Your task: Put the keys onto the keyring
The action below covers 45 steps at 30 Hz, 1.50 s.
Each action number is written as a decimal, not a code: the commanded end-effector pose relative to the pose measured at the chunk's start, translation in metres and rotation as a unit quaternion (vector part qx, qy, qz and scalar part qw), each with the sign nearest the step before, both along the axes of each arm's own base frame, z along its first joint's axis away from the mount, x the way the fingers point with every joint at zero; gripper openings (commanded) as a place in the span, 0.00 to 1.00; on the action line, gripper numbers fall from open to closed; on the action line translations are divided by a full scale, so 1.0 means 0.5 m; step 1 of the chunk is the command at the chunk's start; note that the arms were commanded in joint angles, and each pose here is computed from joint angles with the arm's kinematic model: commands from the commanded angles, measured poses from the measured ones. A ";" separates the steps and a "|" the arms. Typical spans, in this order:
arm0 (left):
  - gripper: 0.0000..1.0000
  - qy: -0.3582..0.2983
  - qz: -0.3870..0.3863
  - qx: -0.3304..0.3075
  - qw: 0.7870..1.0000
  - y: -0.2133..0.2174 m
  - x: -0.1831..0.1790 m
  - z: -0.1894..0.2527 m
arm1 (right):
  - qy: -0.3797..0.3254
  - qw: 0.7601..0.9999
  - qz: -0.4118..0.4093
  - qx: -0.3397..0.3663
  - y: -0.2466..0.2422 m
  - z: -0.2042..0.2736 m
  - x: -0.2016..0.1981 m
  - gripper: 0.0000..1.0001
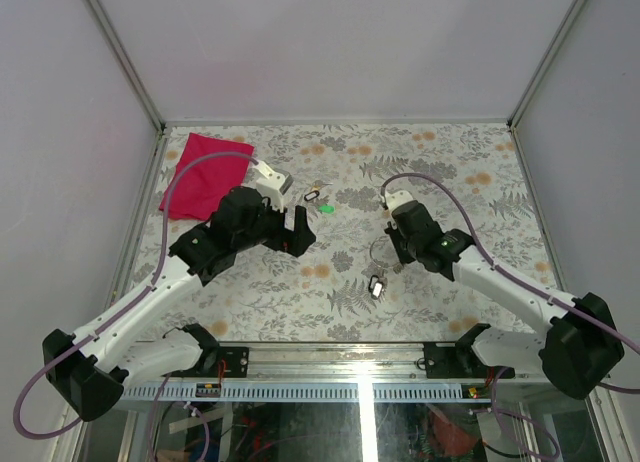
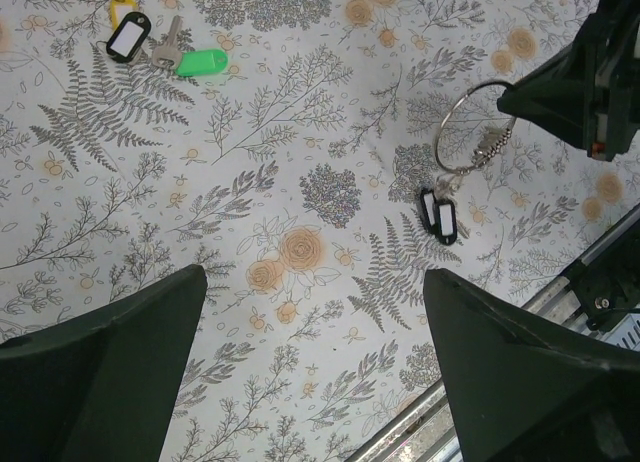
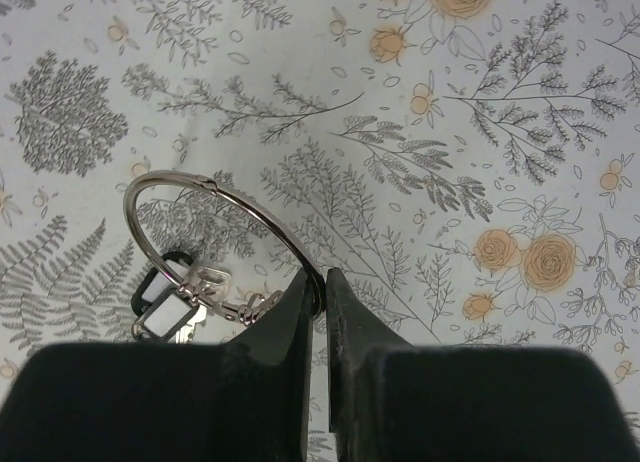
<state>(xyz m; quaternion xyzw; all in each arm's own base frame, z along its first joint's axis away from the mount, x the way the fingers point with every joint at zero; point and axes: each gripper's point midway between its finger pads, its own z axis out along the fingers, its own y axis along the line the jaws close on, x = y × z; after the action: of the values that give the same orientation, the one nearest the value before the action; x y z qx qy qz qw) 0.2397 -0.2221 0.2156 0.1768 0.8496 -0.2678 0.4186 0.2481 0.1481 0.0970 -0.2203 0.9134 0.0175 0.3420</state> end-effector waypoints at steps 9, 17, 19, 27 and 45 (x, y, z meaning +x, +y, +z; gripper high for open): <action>0.93 -0.002 0.007 -0.006 1.000 -0.005 0.015 -0.007 | -0.004 0.998 -0.051 0.032 -0.003 -0.004 0.108 0.01; 0.94 0.014 0.022 0.003 1.000 0.002 0.016 -0.025 | 0.020 0.995 -0.089 0.029 -0.036 -0.044 0.157 0.03; 0.94 0.019 0.026 0.006 0.999 0.003 0.017 -0.030 | 0.027 0.995 -0.097 0.024 -0.045 -0.057 0.171 0.04; 0.96 0.053 0.050 0.022 0.997 0.005 0.027 -0.069 | 0.051 0.990 -0.131 0.017 -0.063 -0.097 0.223 0.16; 1.00 0.073 0.199 0.055 0.976 0.069 0.111 -0.099 | -0.068 0.968 -0.189 0.153 -0.077 0.105 0.226 0.85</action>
<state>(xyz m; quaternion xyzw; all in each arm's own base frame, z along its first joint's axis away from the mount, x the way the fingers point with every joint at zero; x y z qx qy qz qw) 0.2744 -0.1952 0.1383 0.0449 0.9279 -0.1497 0.3386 0.3573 0.1054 0.0777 -0.0285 0.9402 0.0287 0.3383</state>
